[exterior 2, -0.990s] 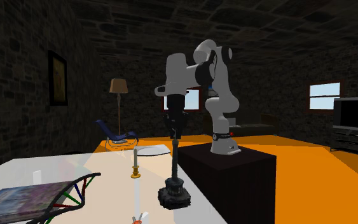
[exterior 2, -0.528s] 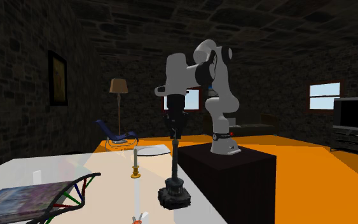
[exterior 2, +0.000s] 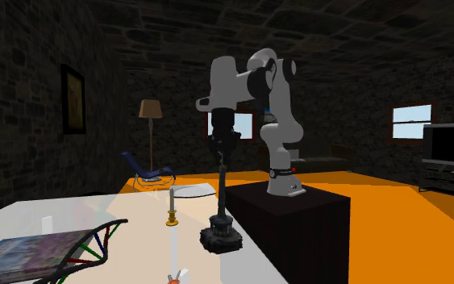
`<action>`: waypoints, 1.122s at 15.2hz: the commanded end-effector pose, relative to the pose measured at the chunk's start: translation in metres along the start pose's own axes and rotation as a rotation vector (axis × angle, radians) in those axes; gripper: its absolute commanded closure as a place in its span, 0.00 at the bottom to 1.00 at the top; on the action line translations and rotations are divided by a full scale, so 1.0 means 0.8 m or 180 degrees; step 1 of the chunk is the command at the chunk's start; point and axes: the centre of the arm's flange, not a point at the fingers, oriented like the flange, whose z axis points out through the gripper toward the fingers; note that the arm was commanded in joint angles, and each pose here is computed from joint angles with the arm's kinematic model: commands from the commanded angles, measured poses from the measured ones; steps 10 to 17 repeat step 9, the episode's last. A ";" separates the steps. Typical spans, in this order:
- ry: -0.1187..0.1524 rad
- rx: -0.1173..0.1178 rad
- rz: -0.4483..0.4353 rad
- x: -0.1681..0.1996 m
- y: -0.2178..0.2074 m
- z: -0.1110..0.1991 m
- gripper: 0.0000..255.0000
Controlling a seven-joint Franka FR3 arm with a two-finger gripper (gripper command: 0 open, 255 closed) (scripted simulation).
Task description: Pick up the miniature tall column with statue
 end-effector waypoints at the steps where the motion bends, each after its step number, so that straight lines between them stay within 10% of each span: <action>1: 0.0001 0.0000 0.0000 0.001 -0.002 -0.014 1.00; 17: 0.0001 0.0000 0.0000 0.006 -0.006 -0.054 1.00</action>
